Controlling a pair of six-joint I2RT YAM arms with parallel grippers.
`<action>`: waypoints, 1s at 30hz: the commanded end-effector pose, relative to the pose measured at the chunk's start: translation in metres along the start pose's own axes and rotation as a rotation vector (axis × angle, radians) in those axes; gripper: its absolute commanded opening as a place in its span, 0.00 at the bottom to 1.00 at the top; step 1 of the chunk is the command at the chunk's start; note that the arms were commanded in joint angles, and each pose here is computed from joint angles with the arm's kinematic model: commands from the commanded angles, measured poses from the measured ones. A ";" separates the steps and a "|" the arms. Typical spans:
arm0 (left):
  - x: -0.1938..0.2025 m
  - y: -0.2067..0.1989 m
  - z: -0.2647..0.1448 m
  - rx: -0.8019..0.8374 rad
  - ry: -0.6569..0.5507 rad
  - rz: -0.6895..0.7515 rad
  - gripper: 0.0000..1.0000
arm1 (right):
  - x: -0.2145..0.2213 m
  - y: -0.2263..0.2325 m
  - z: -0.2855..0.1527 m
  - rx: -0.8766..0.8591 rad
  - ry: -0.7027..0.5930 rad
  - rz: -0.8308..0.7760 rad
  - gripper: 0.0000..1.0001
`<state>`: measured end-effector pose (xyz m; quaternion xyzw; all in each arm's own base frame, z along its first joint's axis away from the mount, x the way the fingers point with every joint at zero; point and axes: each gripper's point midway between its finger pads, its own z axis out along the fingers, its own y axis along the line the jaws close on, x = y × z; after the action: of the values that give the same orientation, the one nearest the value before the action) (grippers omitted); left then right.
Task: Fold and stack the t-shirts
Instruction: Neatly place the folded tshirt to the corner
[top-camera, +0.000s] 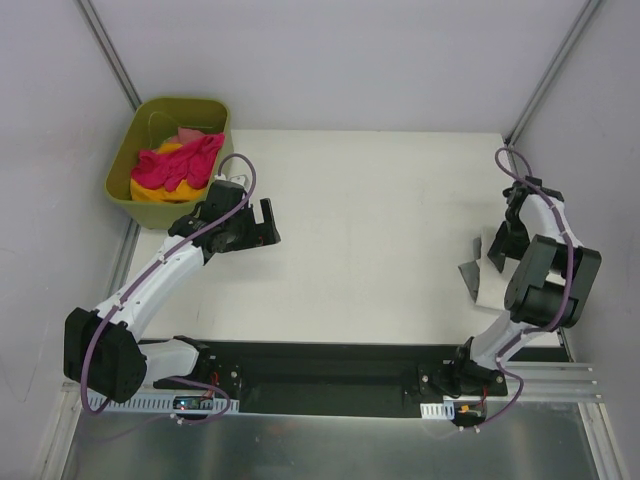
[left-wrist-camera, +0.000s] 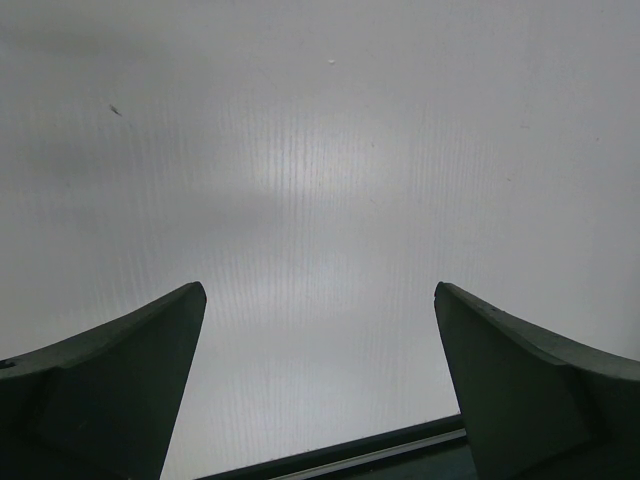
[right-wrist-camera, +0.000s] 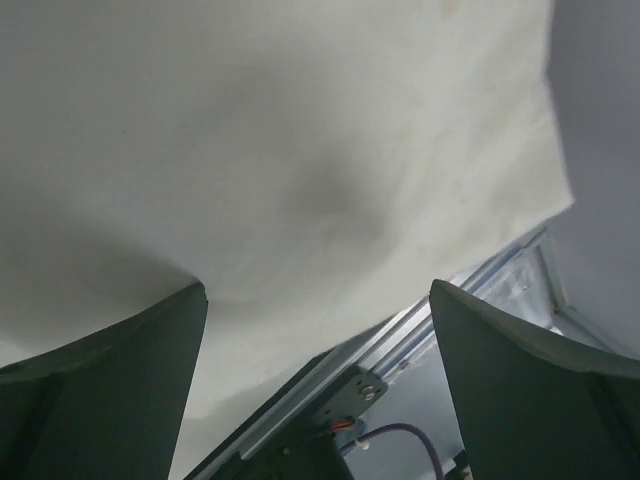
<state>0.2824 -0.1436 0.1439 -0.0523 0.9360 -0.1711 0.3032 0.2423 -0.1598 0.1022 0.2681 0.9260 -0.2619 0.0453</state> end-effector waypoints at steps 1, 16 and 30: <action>-0.015 -0.007 -0.007 0.029 -0.036 0.002 0.99 | 0.035 0.036 0.024 -0.097 0.156 0.053 0.97; -0.016 -0.005 -0.011 0.018 -0.052 0.005 0.99 | 0.081 0.128 0.001 -0.531 0.211 -0.024 0.99; -0.049 0.013 -0.042 -0.115 -0.203 -0.046 0.99 | 0.003 0.040 -0.156 -0.643 -0.548 0.109 0.96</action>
<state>0.2845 -0.1337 0.1606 -0.0639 0.9276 -0.1562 0.3333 0.2595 -0.0600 0.1436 0.2401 0.9403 -0.0553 0.2348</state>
